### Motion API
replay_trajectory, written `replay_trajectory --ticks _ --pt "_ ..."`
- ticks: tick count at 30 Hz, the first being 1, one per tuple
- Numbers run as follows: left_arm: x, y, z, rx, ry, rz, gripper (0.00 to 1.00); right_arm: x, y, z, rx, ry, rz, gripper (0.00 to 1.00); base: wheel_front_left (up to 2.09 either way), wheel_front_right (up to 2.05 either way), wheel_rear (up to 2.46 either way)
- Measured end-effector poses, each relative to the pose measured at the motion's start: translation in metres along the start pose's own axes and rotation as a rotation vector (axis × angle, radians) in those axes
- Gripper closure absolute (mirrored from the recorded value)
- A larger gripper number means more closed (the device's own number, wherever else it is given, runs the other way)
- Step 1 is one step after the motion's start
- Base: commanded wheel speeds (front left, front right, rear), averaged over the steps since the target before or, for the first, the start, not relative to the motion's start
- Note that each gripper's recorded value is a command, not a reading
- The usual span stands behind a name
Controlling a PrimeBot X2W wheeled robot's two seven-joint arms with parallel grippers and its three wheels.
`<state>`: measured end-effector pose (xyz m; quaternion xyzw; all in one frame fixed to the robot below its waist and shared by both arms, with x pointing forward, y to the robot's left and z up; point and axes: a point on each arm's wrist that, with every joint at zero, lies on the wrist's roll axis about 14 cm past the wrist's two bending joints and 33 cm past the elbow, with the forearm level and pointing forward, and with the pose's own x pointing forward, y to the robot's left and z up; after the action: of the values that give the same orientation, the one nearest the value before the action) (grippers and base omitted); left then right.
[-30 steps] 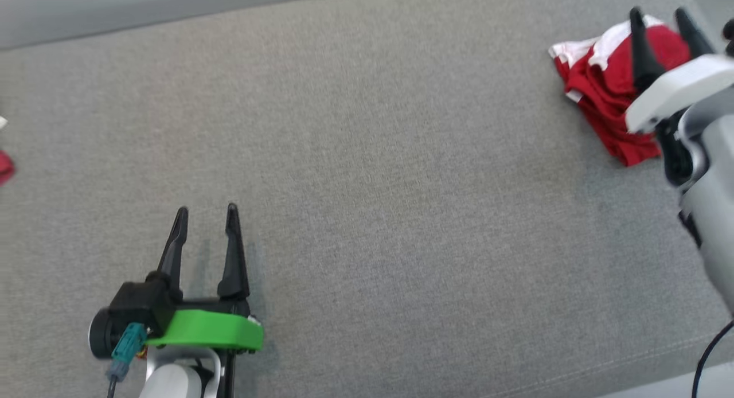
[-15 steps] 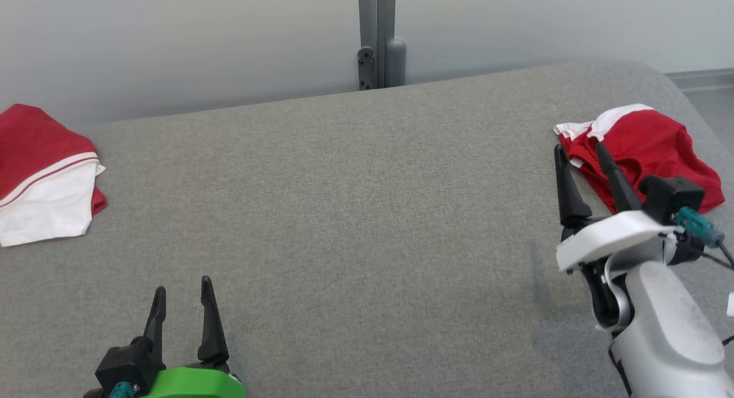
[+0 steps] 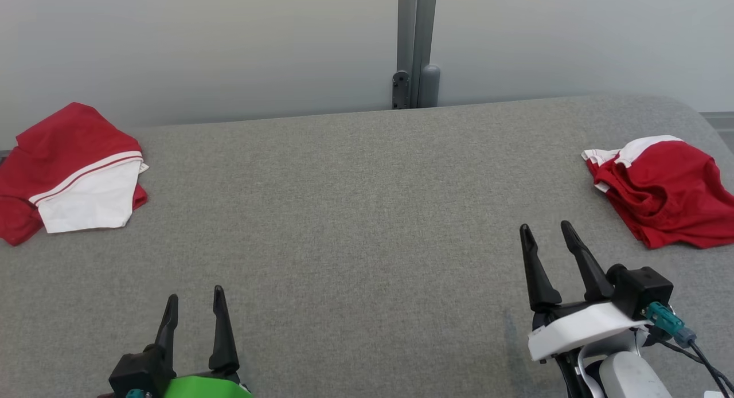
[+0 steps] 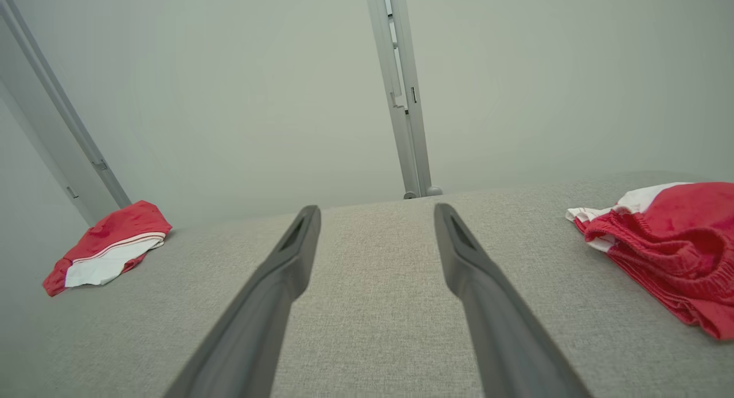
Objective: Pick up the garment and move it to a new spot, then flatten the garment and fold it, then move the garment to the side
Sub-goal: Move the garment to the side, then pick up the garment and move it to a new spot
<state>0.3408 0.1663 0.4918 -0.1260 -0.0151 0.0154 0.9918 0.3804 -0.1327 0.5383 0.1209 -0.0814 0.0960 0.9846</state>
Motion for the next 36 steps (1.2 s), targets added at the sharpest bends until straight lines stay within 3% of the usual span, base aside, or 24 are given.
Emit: replay_trajectory --ticks 25,36 --pt "0.006 -0.006 0.001 0.008 -0.003 -0.027 0.0 -0.004 -0.003 -0.011 0.001 0.034 -0.009 0.0 0.0 0.0 0.0" --pt "-0.008 0.025 0.017 0.014 -0.056 0.077 0.0 0.012 0.034 -0.025 -0.009 0.07 0.109 0.0 0.0 0.0 0.0"
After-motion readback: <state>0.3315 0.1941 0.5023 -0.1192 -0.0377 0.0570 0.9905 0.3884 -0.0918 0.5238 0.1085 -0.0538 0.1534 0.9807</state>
